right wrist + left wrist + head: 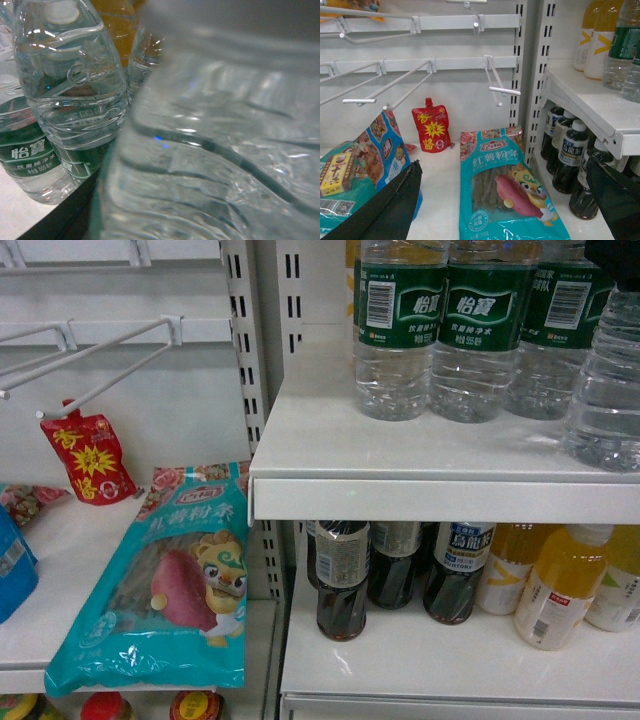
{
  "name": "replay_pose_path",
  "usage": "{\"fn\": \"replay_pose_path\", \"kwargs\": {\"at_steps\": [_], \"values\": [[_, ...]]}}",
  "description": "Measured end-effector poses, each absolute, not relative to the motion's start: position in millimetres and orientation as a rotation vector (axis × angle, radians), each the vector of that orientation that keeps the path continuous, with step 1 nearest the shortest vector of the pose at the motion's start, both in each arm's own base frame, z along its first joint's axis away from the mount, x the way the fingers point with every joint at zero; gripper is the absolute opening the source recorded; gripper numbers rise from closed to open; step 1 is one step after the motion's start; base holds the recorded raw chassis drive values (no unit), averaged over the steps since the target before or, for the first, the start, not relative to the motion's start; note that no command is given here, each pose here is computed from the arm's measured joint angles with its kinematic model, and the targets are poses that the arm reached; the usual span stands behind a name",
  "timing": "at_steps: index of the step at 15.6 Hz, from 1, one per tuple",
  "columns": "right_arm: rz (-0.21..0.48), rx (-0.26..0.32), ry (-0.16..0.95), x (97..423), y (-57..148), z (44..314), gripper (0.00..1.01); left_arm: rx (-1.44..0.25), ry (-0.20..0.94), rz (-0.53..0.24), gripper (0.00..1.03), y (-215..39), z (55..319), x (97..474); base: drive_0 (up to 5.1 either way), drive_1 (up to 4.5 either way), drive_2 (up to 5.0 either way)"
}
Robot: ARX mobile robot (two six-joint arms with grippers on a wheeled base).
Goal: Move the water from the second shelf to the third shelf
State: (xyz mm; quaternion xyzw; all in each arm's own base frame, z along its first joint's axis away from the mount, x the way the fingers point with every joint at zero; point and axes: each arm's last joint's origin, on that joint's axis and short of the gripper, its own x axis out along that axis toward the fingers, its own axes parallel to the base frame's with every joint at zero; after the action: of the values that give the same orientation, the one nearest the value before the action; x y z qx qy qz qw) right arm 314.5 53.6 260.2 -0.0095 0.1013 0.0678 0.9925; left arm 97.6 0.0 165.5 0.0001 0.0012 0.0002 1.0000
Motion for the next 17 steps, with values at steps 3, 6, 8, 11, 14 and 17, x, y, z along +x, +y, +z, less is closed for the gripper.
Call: {"fn": "replay_pose_path", "kwargs": {"at_steps": [3,6,8,11,14,17], "values": [[0.135,-0.021,0.206,314.6,52.7,259.9,0.98,0.0,0.002,0.0,0.98,0.0,165.5,97.6,0.0,0.0,0.0],[0.153,-0.043,0.244,292.8,49.7,277.9,0.98,0.0,0.002,0.001,0.98,0.0,165.5,97.6,0.0,0.0,0.0],[0.154,-0.044,0.256,280.3,47.8,280.6,0.98,0.0,0.002,0.0,0.98,0.0,165.5,97.6,0.0,0.0,0.0],[0.187,-0.04,0.287,261.5,45.3,279.2,0.98,0.0,0.002,0.001,0.98,0.0,165.5,97.6,0.0,0.0,0.0],[0.231,-0.007,0.26,224.4,38.4,286.1,0.98,0.0,0.002,0.0,0.98,0.0,165.5,97.6,0.0,0.0,0.0],[0.207,0.008,0.215,188.1,20.3,291.9,0.98,0.0,0.002,0.0,0.98,0.0,165.5,97.6,0.0,0.0,0.0]]}}
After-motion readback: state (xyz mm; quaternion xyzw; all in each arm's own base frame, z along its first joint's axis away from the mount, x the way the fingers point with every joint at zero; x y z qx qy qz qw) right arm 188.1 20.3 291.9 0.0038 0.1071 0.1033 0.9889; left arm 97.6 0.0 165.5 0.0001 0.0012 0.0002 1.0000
